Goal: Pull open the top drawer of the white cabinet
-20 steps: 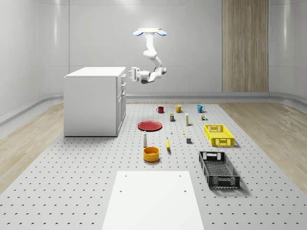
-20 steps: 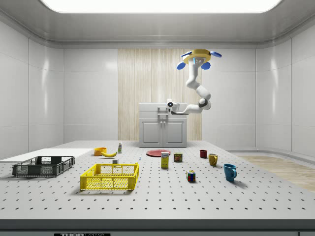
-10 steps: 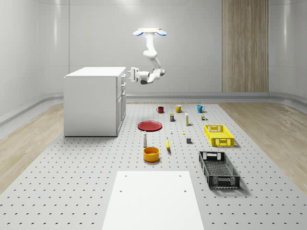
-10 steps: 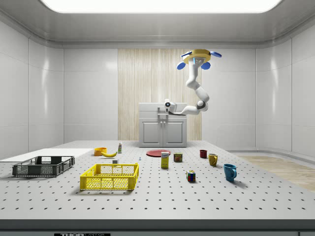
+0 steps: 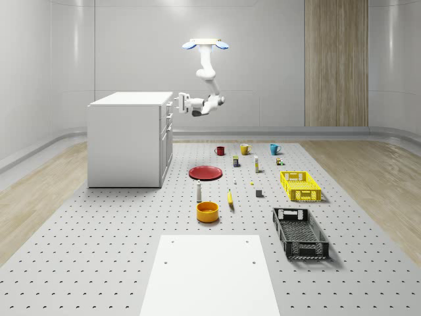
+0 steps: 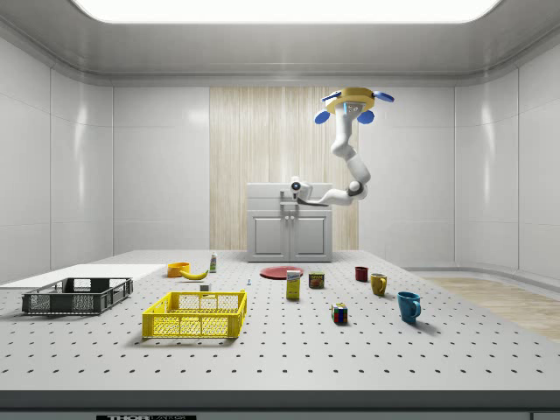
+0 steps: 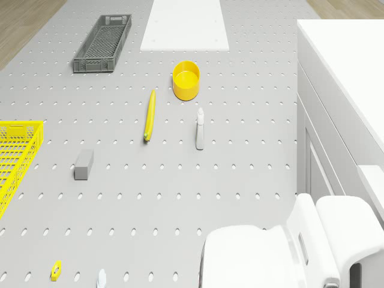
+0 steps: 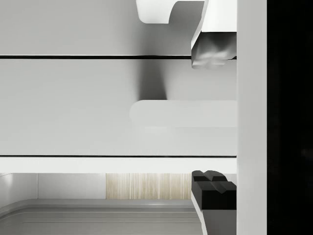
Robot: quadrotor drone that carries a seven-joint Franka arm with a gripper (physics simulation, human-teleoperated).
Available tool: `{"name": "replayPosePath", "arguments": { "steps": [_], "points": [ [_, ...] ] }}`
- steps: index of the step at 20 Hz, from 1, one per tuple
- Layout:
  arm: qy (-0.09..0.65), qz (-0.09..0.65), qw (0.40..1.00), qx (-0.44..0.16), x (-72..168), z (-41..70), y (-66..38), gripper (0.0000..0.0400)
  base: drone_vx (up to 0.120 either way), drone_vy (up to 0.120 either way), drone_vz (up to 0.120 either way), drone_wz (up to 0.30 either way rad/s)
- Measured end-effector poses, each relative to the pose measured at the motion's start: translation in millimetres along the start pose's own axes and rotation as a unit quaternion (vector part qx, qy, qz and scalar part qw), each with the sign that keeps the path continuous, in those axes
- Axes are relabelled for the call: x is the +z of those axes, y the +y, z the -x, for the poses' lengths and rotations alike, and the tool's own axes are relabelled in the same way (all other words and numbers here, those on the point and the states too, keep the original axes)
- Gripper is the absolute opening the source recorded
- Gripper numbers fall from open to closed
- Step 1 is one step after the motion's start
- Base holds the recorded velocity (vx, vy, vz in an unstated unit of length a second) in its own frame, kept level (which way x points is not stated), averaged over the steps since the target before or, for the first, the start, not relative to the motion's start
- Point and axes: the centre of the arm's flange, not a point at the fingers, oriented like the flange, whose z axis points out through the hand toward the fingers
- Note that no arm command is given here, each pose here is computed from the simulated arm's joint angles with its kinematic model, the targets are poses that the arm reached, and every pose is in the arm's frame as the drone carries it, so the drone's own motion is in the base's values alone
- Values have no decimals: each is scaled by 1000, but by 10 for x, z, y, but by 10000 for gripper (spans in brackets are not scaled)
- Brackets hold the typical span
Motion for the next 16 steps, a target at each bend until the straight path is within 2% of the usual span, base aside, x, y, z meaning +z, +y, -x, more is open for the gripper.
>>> {"name": "replayPosePath", "arguments": {
  "steps": [16],
  "points": [
    [0, 0, 1000, 0, 246, -17, -16, 305, 0, 0, 0, 0]
  ]
}}
